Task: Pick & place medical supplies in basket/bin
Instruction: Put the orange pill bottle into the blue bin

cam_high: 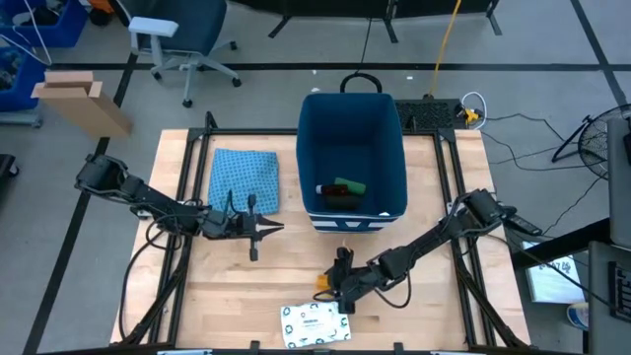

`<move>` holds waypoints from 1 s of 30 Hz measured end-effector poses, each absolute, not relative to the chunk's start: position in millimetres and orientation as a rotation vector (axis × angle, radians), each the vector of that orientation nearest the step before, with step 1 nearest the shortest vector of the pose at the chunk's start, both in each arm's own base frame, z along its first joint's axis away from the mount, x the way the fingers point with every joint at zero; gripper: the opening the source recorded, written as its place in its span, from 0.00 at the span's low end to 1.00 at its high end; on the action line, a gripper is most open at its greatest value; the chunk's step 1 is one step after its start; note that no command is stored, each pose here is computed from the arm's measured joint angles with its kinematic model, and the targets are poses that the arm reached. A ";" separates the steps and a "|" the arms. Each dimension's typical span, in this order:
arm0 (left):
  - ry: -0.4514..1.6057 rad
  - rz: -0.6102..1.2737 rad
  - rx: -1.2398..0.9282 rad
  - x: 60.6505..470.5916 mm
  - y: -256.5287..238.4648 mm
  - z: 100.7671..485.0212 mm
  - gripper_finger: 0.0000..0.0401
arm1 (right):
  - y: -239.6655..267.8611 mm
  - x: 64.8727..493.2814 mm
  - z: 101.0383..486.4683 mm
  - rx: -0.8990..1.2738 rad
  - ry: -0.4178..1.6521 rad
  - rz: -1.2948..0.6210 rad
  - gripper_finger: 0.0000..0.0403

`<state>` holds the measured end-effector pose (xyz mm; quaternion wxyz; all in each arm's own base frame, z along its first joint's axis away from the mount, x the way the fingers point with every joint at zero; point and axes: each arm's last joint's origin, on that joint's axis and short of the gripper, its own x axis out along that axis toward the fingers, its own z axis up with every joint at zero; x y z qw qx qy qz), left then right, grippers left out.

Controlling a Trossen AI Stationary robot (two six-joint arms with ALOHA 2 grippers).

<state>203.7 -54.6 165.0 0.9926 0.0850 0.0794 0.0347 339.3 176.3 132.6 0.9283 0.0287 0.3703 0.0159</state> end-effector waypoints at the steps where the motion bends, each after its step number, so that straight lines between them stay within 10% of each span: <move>1: 0.159 0.070 0.167 203.7 -54.6 165.0 0.09 | 176.2 339.3 132.5 0.060 0.760 0.035 0.60; 30: 0.172 0.070 0.143 203.5 -54.6 163.6 0.09 | 157.9 333.3 168.9 0.004 0.780 0.133 0.40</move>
